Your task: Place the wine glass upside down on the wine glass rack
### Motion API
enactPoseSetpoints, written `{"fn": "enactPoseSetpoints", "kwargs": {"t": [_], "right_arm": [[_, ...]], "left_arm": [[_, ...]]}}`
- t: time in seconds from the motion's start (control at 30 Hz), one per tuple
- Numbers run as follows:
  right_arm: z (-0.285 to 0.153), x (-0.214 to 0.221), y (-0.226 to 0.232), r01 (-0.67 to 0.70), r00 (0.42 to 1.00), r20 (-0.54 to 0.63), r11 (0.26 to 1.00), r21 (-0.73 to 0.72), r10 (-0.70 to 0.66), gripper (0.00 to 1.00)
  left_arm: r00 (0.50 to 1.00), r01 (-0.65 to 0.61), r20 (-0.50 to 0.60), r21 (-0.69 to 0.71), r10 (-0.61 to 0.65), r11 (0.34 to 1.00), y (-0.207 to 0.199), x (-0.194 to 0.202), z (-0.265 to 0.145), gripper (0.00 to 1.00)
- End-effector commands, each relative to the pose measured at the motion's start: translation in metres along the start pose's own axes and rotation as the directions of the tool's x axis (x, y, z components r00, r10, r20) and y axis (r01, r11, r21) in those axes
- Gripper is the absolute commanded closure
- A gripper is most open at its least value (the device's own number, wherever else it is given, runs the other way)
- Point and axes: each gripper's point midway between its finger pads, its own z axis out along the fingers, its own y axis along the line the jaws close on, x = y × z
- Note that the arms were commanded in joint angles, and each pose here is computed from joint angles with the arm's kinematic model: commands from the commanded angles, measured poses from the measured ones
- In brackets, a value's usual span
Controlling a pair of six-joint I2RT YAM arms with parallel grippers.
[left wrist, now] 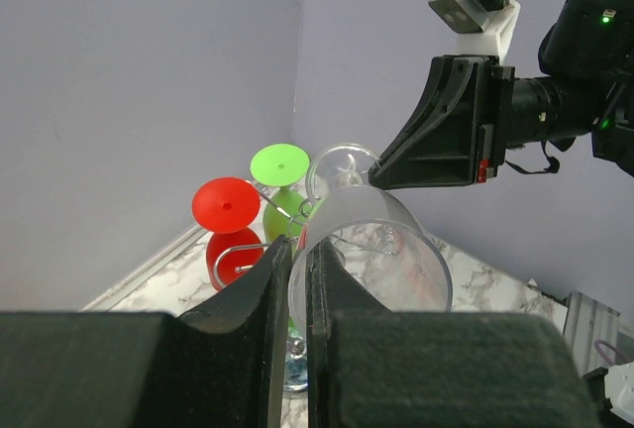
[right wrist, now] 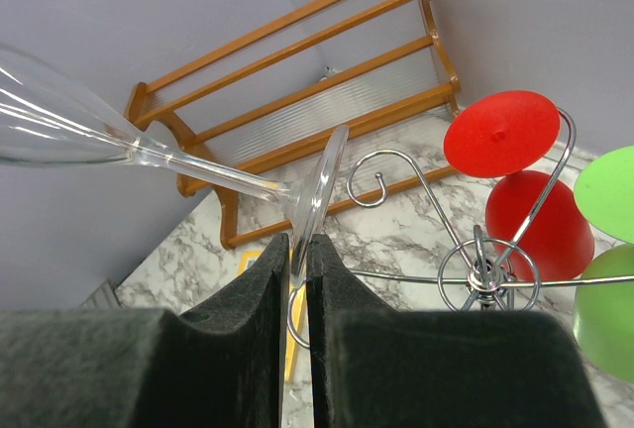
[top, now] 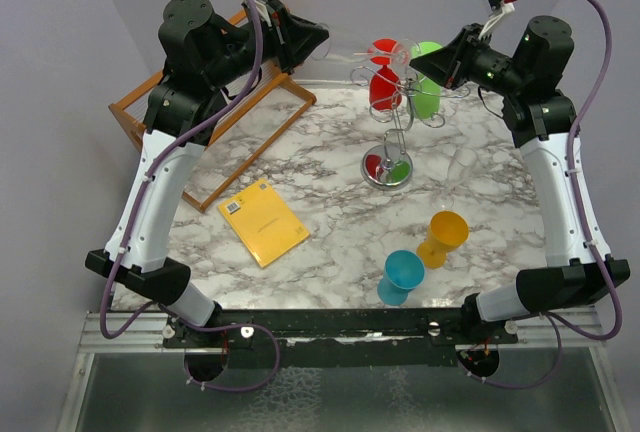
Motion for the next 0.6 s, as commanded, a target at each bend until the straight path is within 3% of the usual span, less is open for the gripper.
{"fn": "enactPoseSetpoints", "kwargs": {"t": [0.0,0.43,0.57], "right_arm": [[0.0065,-0.0041,0.0025,0.006,1.000,0.024,0.999,-0.033,-0.005,0.88],[0.0107,0.0044,0.0008,-0.038,0.999,0.005,0.998,-0.052,0.038,0.80],[0.0104,0.0041,-0.0024,-0.034,0.999,0.009,0.999,-0.032,0.035,0.90]], "left_arm": [[0.997,-0.037,0.063,0.061,0.033,0.997,-0.0212,-0.0232,-0.0117,1.00],[0.998,-0.034,0.058,0.073,0.029,0.997,-0.0204,-0.0206,-0.0083,1.00],[0.998,-0.040,0.058,0.071,0.036,0.997,-0.0203,-0.0207,-0.0086,1.00]]}}
